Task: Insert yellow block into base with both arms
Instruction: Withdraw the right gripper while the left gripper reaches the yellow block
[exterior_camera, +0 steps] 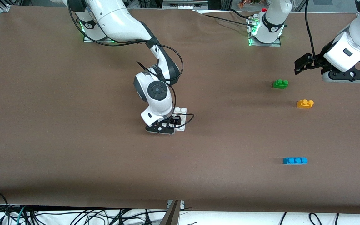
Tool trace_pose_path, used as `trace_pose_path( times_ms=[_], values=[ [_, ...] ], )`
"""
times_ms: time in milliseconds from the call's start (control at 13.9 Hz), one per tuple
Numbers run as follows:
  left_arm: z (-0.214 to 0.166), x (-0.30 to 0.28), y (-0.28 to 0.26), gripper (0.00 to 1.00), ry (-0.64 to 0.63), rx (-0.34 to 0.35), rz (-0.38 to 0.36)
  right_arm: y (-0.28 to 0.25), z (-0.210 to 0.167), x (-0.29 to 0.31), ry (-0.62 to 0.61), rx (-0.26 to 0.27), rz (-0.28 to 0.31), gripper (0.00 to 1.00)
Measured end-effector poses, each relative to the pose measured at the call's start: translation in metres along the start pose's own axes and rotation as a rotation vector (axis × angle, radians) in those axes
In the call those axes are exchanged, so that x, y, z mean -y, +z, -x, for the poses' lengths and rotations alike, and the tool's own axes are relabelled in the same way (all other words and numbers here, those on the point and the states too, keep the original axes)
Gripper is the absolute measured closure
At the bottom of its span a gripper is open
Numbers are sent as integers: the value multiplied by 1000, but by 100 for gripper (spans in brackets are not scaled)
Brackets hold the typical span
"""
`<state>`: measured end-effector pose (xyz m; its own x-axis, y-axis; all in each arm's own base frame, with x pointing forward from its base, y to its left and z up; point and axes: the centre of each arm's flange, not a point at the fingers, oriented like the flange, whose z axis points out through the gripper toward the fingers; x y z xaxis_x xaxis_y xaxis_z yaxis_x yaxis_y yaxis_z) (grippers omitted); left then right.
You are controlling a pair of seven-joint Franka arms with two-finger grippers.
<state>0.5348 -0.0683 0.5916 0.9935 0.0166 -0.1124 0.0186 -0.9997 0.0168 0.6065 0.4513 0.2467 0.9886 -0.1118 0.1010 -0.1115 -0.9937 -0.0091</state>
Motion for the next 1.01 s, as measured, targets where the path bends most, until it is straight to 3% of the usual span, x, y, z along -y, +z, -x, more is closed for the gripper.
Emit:
trace_pose_path(
  times_ms=[503,791,1007],
  values=[
    [-33,68,46,0,-86,80,-20,-81,-66,-70,-64,-93,43,0],
    [-59,92,81,0,-5,90,-79,-110,-113,-145,-143,-89,64,0],
    [-80,149,115,0,65,85,-58,-139,-143,-214,-192,-73,75,0]
  ],
)
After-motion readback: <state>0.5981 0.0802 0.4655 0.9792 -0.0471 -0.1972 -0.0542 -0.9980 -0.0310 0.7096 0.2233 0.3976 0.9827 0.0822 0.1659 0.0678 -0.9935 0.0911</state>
